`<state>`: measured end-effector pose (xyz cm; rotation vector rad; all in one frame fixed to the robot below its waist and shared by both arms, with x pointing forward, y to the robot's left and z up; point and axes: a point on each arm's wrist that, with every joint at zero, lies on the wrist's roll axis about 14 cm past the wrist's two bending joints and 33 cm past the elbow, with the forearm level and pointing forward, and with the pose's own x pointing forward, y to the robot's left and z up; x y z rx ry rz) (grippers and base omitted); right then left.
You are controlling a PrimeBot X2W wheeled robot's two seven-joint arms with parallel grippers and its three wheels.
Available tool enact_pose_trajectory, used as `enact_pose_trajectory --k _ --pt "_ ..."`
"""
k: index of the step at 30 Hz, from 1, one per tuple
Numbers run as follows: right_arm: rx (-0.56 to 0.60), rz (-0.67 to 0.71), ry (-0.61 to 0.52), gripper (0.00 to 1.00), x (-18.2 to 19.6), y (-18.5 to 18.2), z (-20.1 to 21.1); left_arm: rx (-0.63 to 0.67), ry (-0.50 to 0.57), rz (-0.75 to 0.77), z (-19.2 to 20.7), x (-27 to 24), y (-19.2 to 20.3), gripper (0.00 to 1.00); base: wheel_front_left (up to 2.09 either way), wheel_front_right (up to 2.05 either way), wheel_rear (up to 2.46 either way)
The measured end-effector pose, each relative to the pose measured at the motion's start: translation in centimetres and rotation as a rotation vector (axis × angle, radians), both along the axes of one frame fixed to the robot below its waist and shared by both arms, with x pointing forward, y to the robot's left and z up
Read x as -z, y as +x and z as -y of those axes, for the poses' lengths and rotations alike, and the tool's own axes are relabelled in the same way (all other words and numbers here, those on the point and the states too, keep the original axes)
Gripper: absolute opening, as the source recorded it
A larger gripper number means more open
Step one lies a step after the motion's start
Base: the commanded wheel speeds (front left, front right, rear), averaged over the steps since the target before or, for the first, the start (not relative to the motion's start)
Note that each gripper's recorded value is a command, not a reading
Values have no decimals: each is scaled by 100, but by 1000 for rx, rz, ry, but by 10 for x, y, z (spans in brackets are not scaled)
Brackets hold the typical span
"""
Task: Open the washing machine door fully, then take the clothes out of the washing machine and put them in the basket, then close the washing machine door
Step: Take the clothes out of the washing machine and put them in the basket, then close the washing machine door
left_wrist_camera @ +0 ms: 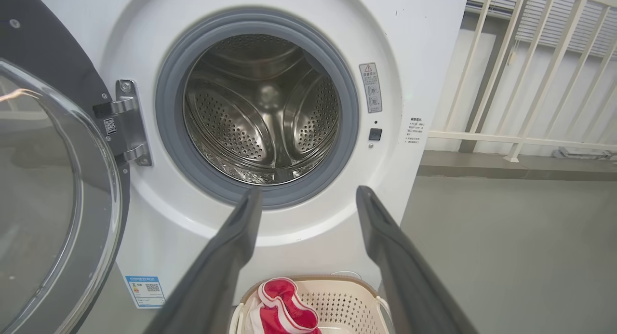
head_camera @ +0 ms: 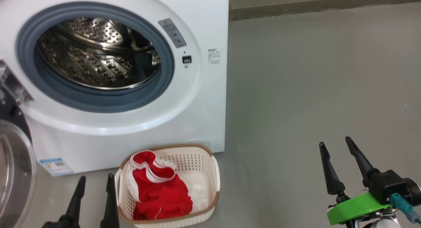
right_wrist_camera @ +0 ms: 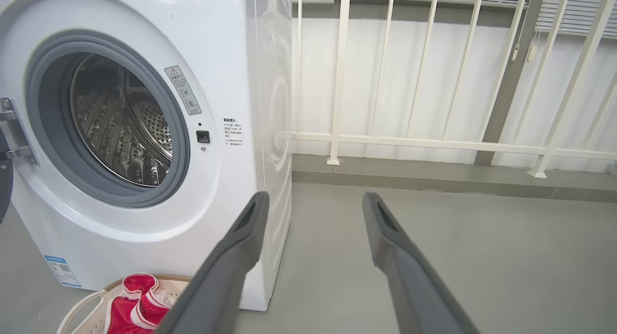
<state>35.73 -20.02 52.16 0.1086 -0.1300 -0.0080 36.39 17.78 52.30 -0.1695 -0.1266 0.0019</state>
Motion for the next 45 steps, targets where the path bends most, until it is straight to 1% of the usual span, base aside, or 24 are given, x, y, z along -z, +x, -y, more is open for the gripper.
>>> enact_pose_trajectory --k 5,11,21,27,36,45 --pt "-4 -8 0 100 3 2 -1 2 -3 11 1 -3 0 100 -167 167 0" --pt "-11 -16 0 100 5 3 -4 -1 -3 7 0 -2 0 100 -92 92 0" --pt "-31 -21 1 100 7 7 -10 -27 -4 -2 -7 0 -4 100 -10 10 0" --pt "-57 -21 0 100 7 12 -19 -69 -4 -3 -20 1 -9 100 0 0 0" --pt "-133 -21 -1 100 7 22 -45 -150 9 -1 -45 -1 -22 100 0 0 0" --pt "-249 -23 -6 100 7 35 -85 -258 21 1 -76 -3 -41 100 0 0 0"
